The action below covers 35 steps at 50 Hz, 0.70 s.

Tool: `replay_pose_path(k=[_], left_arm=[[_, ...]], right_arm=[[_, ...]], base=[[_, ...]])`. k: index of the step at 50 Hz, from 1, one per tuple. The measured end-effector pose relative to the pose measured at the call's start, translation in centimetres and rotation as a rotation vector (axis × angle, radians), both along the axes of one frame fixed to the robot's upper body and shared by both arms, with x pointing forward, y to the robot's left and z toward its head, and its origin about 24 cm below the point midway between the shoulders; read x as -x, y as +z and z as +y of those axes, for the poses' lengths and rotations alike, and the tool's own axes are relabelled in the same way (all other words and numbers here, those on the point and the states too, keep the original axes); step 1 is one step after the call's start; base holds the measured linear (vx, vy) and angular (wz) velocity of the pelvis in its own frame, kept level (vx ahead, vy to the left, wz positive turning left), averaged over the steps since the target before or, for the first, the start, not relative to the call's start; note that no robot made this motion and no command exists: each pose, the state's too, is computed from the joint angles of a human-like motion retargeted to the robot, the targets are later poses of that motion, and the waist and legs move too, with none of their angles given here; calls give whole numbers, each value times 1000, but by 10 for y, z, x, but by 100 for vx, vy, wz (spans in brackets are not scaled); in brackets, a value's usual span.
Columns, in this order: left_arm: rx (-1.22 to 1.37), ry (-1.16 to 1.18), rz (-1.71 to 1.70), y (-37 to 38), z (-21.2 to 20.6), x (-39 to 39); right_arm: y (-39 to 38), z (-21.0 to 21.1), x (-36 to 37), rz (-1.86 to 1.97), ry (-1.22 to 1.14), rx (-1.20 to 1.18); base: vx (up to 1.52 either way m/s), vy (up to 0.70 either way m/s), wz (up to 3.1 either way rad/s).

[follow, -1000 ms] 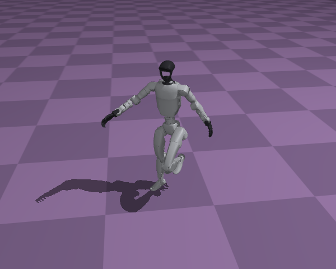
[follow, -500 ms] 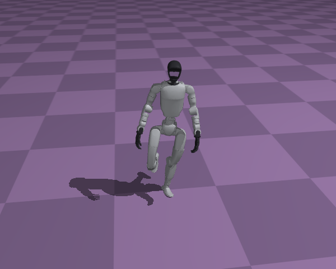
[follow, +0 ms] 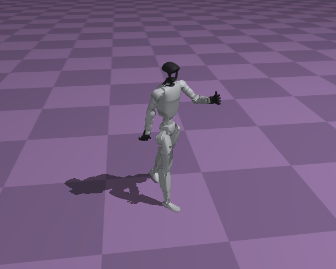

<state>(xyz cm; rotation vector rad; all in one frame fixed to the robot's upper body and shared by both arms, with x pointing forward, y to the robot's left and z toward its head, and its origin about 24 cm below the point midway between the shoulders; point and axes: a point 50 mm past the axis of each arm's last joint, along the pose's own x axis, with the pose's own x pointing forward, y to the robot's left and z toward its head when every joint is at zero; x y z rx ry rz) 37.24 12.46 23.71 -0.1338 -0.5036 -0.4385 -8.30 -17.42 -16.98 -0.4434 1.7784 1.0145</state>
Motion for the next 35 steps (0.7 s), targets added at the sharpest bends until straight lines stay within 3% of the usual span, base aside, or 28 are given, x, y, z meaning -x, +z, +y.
replay_pose_path(k=[2,5,8,11,14,18,21,25,30,35], left_arm=[[-64,58,181,-61,19,1],[-159,226,536,-158,57,16],[-290,430,1061,-286,100,91],[-282,673,1587,-367,141,209],[-104,897,1989,-394,160,333],[148,1176,2176,-380,171,463],[187,1277,2216,-357,171,530],[82,1220,2385,-331,155,590],[170,1191,2492,-341,131,589],[285,1136,2266,-384,135,492]], right_arm=[[-1,-9,-6,-4,69,77],[1,-60,-73,-90,168,241],[18,-109,-143,-297,119,443],[61,-146,-245,-730,-83,647],[127,-160,-337,-1152,-436,683],[220,-143,-423,-1583,-725,504],[281,-117,-460,-1823,-667,377],[341,-78,-486,-2039,-453,262],[357,-39,-494,-2090,-401,105],[273,-39,-473,-1921,-435,176]], base=[[59,-69,-91],[51,-21,-32],[37,18,194],[43,-16,106],[46,-14,-11],[47,-8,-60],[48,-3,-50],[48,5,0],[52,17,19],[65,34,11]])
